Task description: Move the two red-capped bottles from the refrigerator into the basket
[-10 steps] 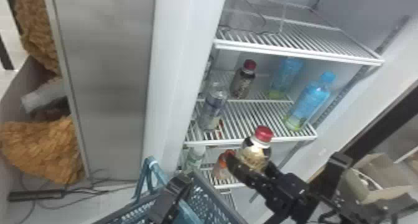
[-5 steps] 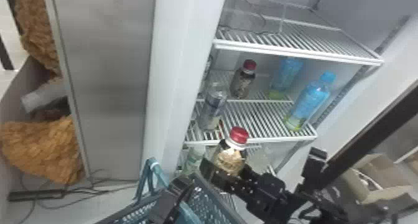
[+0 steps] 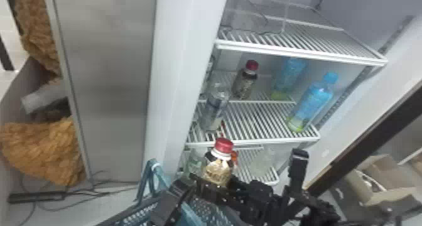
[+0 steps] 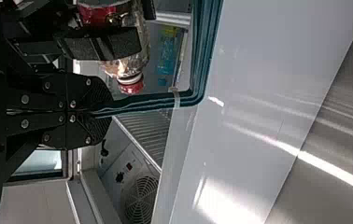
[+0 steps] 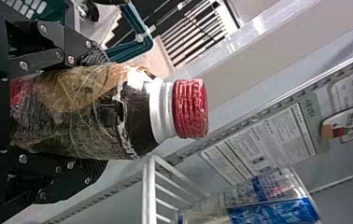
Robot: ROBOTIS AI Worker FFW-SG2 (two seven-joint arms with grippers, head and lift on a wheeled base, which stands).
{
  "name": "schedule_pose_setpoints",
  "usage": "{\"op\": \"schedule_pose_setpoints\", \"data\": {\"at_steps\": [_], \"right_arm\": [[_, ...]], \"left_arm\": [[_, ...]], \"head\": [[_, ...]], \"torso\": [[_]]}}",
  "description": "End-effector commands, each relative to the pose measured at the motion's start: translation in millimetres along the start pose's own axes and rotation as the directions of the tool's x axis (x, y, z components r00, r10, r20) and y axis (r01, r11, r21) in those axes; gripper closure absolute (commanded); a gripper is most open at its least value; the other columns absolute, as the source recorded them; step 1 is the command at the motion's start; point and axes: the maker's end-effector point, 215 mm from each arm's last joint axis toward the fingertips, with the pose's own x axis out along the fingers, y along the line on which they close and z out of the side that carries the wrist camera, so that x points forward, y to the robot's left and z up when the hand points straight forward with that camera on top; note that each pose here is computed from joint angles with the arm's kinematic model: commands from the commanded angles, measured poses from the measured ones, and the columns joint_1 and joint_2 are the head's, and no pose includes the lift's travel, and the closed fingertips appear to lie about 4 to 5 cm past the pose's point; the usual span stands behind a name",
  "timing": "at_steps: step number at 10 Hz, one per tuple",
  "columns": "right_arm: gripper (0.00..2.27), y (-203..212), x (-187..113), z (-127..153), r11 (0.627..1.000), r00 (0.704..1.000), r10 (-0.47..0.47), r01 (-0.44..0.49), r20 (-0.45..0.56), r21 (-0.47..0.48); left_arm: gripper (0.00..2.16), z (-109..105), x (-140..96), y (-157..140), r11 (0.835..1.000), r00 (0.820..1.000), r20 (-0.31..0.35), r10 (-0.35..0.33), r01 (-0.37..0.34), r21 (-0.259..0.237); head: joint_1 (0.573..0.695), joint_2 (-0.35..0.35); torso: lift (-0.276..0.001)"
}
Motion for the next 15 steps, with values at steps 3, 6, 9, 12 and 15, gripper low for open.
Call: {"op": "schedule_pose_setpoints", "data": {"at_steps": [3, 6, 9, 12, 15], "right_arm": [[0.54, 10.1, 3.2, -18.7, 0.993, 0.997, 0.062, -0.057, -0.045, 0.108], [0.12, 11.7, 3.0, -16.4, 0.991, 0.997, 0.072, -0.068, -0.031, 0.120], [0.10, -19.9, -21.2, 7.3, 0.999, 0.999, -0.044, 0.045, -0.004, 0.012], [0.11, -33.6, -46.3, 33.2, 0.989, 0.990, -0.132, 0.136, 0.056, -0.066], [0.12, -46.1, -81.1, 74.0, 0.955, 0.958, -0.234, 0.258, 0.166, -0.143]], "left_arm": [[1.20, 2.0, 0.0, -0.3, 1.000, 1.000, 0.007, -0.001, 0.001, 0.001], [1.20, 3.5, -0.3, -0.4, 1.000, 1.000, 0.011, -0.001, 0.001, 0.002], [1.20, 4.3, -0.9, -0.6, 1.000, 1.000, 0.016, -0.002, 0.002, -0.003], [1.20, 4.7, -1.3, -0.3, 1.000, 1.000, 0.020, -0.002, 0.002, -0.004], [1.20, 5.9, -0.6, -1.1, 1.000, 1.000, 0.022, -0.004, 0.004, -0.003]], "head": [[0.695, -0.350], [0.695, -0.350], [0.695, -0.350], [0.695, -0.350], [0.695, -0.350]], "torso": [[0.000], [0.000], [0.000], [0.000], [0.000]]}}
